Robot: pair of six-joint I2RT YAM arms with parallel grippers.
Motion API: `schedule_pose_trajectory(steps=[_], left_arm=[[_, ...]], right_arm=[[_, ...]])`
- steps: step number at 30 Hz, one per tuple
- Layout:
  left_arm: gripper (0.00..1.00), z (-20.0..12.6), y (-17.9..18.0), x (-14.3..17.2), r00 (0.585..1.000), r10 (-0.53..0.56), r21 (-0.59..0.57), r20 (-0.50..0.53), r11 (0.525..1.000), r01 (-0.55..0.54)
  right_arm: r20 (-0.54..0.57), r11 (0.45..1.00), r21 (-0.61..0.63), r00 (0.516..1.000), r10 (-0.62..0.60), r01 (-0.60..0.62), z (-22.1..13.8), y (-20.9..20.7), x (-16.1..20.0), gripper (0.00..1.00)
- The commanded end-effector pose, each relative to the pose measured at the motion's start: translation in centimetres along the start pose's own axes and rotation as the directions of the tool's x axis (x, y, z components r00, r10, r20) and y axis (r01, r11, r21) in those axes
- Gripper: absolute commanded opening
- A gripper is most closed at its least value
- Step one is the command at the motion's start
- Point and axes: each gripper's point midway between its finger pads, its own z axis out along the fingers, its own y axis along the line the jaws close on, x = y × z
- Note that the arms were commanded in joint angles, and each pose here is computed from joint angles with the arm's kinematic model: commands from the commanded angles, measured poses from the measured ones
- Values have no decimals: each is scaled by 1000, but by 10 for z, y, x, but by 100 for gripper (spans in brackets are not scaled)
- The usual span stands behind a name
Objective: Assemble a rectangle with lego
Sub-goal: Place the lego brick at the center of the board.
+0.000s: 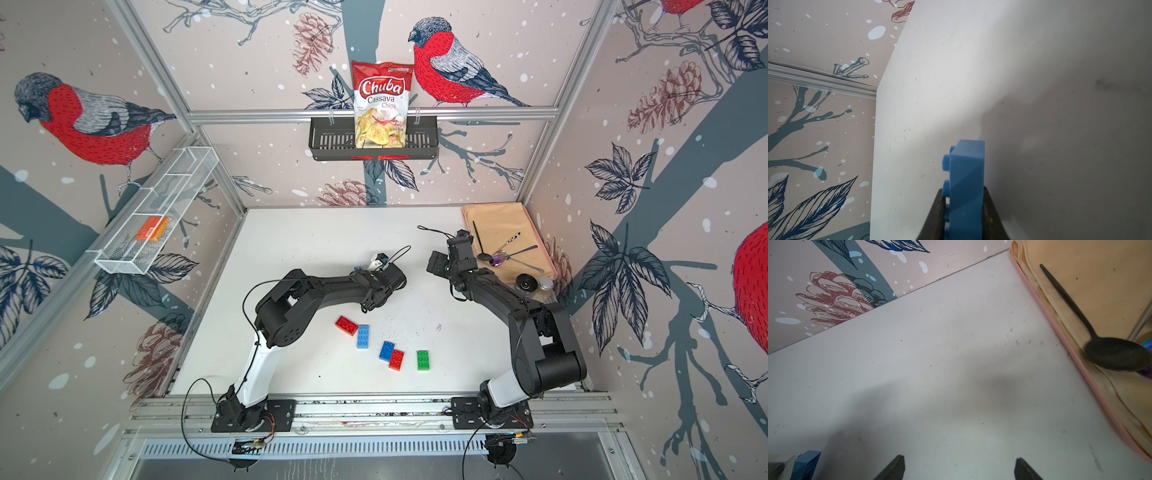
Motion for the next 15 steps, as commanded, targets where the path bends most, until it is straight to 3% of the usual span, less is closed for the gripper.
schedule_pose_trajectory(steps=[1,8,15], left_arm=[[17,-3,-14,5,1000,-8,82,-27,997,11],[19,-4,-16,6,999,-9,89,-33,996,11],[30,-6,-17,4,999,-2,89,-35,996,5]], right_arm=[[21,1000,-18,1000,2,-1,-2,4,-5,87],[27,999,-42,1000,-8,9,-4,10,-6,88],[27,999,-50,1000,-12,13,-5,12,-5,90]])
